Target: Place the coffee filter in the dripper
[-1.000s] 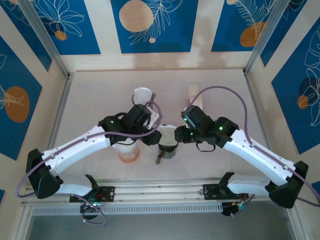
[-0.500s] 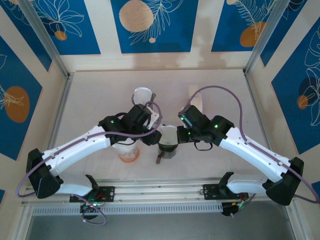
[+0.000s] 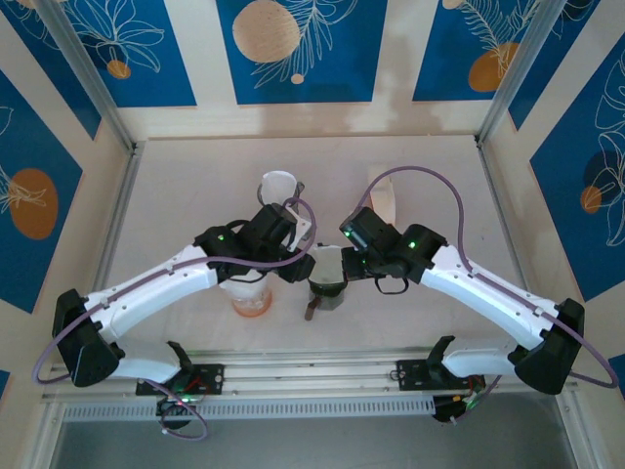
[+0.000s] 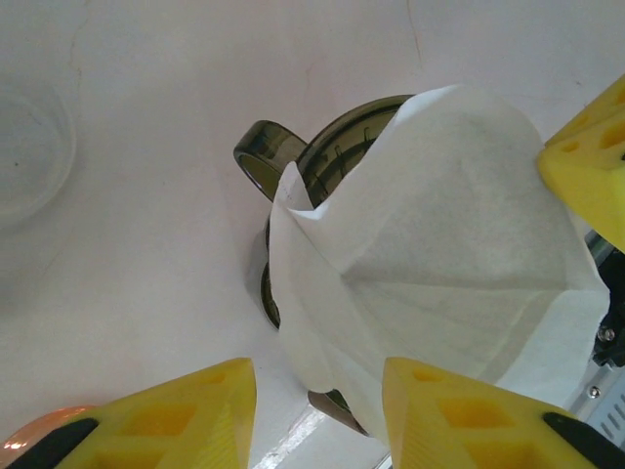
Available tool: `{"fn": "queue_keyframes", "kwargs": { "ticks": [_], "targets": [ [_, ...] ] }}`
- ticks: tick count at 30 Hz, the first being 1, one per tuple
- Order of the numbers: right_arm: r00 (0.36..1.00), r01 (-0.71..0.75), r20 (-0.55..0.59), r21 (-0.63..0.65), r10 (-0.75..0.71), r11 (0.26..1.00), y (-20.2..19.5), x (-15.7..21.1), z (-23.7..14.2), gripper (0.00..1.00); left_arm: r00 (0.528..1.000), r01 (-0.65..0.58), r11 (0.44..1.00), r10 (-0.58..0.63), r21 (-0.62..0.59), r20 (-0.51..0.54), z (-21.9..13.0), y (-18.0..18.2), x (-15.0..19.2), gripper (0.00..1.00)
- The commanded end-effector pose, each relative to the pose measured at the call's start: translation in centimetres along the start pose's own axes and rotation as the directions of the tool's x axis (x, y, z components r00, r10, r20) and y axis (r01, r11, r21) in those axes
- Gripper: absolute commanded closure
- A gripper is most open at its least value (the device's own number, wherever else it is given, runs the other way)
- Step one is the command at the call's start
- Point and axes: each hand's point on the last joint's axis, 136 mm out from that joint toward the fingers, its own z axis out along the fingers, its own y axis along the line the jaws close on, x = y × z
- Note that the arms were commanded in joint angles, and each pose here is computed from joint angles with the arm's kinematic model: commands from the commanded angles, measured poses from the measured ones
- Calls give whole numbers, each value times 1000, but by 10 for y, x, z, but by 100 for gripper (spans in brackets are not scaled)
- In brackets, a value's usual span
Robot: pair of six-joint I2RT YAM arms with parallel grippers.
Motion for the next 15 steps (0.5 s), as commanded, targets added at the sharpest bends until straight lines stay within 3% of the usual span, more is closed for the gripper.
{"fn": "queue_keyframes", "kwargs": {
  "ticks": [1, 7, 11, 15],
  "targets": [
    [1000, 17, 9, 11, -17, 1000, 1, -3, -6, 96, 1000, -20, 999, 21, -35, 11, -4, 3, -3, 62],
    [1000, 13, 20, 13, -13, 1000, 1, -5, -9, 92, 1000, -24, 998, 24, -58, 0, -4, 7, 1, 65],
    [998, 24, 63, 33, -26, 999, 1, -13, -16, 54, 1000, -25, 999, 25, -43, 4, -5, 5, 1, 65],
    [998, 27, 51, -6, -27, 1000, 12, -17, -11, 42, 1000, -23, 999, 23, -40, 0, -3, 5, 2, 64]
  ]
}}
